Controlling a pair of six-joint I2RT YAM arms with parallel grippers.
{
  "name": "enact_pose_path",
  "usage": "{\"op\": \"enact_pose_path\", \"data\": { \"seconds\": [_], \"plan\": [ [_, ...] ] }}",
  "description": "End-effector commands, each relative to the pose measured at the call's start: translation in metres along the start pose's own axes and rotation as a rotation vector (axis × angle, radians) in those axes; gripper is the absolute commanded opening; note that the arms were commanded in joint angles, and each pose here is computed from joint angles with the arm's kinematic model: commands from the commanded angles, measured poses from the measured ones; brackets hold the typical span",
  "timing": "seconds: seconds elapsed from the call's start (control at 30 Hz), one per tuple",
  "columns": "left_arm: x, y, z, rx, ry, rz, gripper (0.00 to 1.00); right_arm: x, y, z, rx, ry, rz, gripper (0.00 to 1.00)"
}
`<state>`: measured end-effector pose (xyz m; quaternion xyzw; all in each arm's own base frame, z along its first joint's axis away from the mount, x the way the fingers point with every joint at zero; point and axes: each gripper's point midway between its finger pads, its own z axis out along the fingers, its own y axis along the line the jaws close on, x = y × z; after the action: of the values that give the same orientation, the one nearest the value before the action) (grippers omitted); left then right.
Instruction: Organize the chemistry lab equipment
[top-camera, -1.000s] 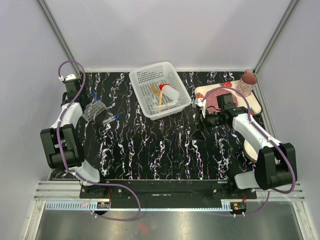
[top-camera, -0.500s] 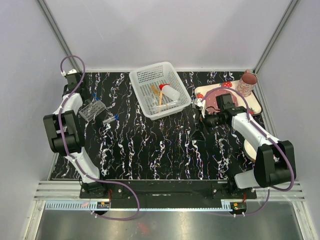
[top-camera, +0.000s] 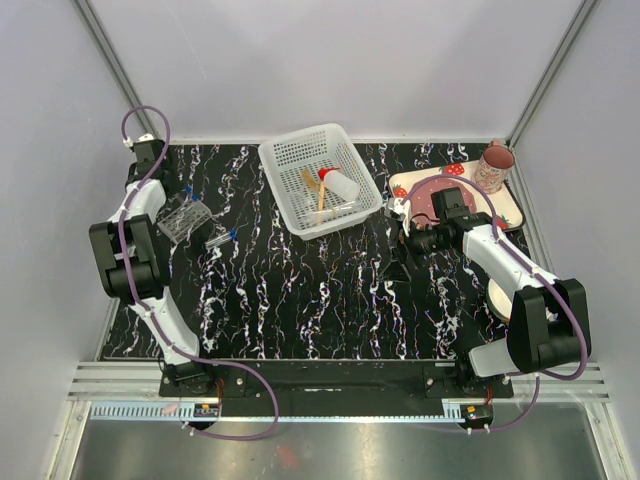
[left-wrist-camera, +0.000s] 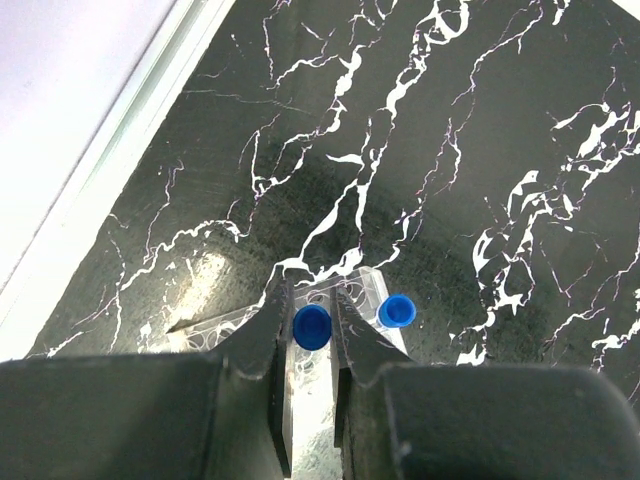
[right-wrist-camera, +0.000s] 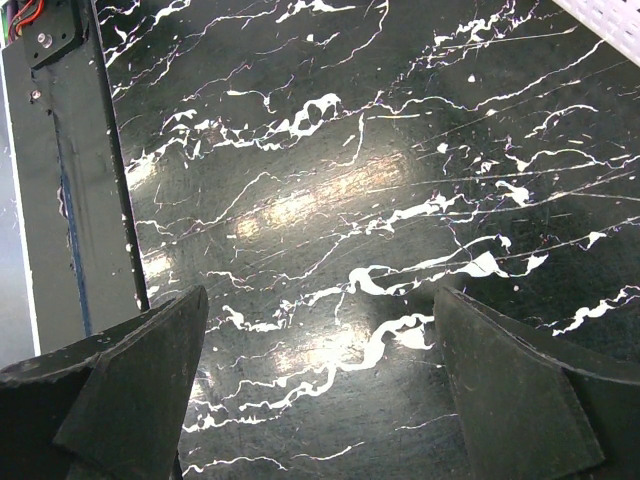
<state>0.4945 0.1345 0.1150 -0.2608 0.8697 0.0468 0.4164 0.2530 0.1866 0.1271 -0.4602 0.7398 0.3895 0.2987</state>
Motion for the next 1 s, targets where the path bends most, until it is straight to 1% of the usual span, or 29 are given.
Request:
{"op": "enact_pose_path", "data": {
  "seconds": [0.0, 0.4, 0.8, 0.97],
  "plan": [
    [-0.0197, -0.0095, 0.0012, -0.002, -0.048, 0.004, 0.07, -0.0134, -0.0055, -0.0039, 0.013, -0.012, -0.045, 1.0],
    [-0.0139, -0.0089, 0.0055, -0.066, -0.037, 0.029, 0.07, -0.0139, -0.0051, -0.0052, 0.017, -0.01, -0.052, 1.0],
    [-0.0142, -0.004, 0.0057, -0.094, -0.034, 0.022, 0.07, -0.0149, -0.004, -0.0064, 0.018, -0.011, -0.06, 1.0],
    [-0.0125, -0.0054, 0.0061, -0.093, -0.03, 0.035, 0.09, -0.0155, -0.0036, -0.0065, 0.016, -0.013, -0.061, 1.0]
  ]
}}
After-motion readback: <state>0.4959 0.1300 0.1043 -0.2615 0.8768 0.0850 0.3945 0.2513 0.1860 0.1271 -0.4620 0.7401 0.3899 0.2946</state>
